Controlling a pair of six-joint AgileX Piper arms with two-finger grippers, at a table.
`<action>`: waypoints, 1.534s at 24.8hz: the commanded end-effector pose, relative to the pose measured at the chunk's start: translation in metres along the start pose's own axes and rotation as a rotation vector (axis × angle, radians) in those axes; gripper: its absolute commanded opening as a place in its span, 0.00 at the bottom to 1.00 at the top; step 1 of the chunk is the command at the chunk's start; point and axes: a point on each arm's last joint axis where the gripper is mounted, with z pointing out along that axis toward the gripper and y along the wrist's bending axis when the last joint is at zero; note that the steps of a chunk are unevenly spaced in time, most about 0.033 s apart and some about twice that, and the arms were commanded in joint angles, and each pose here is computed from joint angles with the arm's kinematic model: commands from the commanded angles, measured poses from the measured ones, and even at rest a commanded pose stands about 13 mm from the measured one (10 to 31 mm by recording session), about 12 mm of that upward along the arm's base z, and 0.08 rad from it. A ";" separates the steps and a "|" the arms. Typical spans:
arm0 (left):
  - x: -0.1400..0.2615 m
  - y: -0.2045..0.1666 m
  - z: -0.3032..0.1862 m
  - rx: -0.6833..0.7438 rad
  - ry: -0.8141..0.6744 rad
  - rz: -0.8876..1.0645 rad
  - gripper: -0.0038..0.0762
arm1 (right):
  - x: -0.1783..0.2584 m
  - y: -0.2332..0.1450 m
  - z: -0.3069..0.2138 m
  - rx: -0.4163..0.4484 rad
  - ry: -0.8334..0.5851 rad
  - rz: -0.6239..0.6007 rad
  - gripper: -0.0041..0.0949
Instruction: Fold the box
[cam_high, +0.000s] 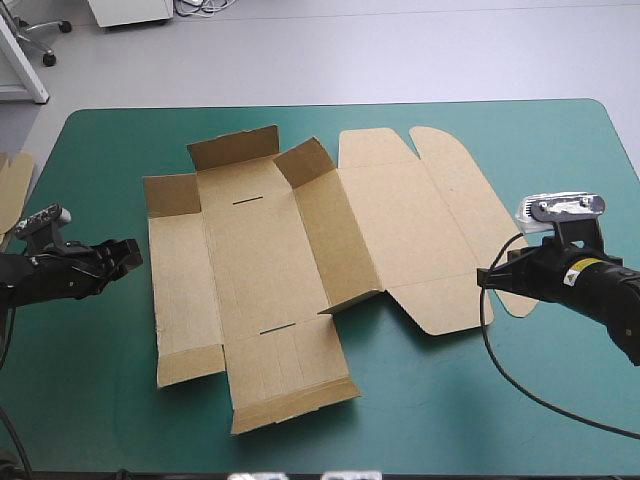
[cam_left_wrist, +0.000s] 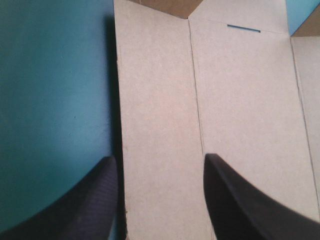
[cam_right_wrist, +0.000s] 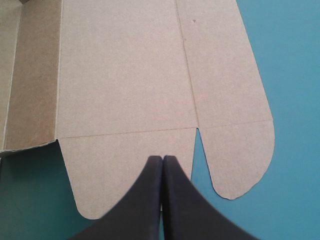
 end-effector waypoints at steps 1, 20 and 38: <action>-0.010 -0.002 -0.002 0.015 -0.038 -0.012 0.52 | -0.012 0.001 -0.010 -0.002 -0.085 -0.006 0.01; -0.005 0.023 0.034 0.202 0.200 -0.135 0.52 | -0.010 -0.001 -0.012 0.012 -0.068 -0.016 0.01; 0.003 0.042 0.075 0.298 0.339 -0.144 0.52 | -0.008 -0.001 -0.036 0.030 -0.091 -0.034 0.01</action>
